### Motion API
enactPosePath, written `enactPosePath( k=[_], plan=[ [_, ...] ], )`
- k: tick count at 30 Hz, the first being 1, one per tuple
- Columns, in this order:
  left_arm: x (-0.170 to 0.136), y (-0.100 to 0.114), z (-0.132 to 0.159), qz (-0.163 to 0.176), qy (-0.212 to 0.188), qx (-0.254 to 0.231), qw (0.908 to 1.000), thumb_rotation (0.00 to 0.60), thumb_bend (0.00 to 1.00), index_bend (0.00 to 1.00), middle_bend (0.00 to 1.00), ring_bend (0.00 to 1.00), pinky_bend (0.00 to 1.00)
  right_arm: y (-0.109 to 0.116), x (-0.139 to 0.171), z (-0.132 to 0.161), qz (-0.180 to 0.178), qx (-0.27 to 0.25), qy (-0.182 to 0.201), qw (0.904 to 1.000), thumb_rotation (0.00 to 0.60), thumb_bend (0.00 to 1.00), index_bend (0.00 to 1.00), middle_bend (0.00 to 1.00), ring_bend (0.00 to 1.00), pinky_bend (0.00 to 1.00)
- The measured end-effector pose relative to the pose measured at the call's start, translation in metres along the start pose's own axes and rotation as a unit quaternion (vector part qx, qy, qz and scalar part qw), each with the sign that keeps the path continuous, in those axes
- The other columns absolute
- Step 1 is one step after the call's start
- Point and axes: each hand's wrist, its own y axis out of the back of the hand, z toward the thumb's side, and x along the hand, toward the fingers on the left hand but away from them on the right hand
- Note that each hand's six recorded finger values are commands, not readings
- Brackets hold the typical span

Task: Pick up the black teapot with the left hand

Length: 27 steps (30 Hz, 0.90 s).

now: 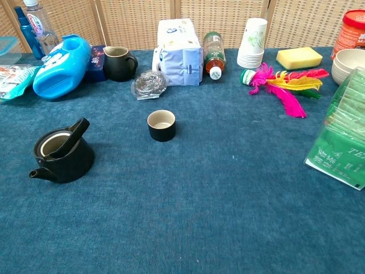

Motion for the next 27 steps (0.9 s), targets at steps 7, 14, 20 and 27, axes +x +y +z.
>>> enactPosePath(
  k=[7, 14, 20, 27],
  plan=[
    [-0.002, 0.000, 0.001, 0.000, -0.012, 0.004, 0.9999, 0.600, 0.00, 0.00, 0.00, 0.00, 0.00, -0.001, 0.002, 0.003, 0.002, 0.002, 0.005, 1.0000, 0.600, 0.00, 0.00, 0.00, 0.00, 0.00],
    [0.000, 0.001, 0.008, 0.003, -0.037, 0.003, 0.9993, 0.600, 0.00, 0.00, 0.00, 0.00, 0.01, 0.001, 0.002, 0.002, -0.002, -0.002, 0.004, 1.0000, 0.600, 0.00, 0.00, 0.00, 0.00, 0.00],
    [0.013, 0.010, 0.031, 0.038, -0.141, 0.032, 0.9888, 0.600, 0.00, 0.00, 0.00, 0.00, 0.09, 0.000, -0.001, 0.001, 0.001, -0.001, -0.001, 1.0000, 0.600, 0.00, 0.00, 0.00, 0.00, 0.00],
    [0.045, 0.019, 0.091, 0.102, -0.361, 0.151, 0.9146, 0.600, 0.00, 0.00, 0.00, 0.00, 0.12, 0.000, -0.004, -0.003, 0.004, -0.001, -0.014, 0.9999, 0.600, 0.00, 0.00, 0.00, 0.00, 0.00]
  ],
)
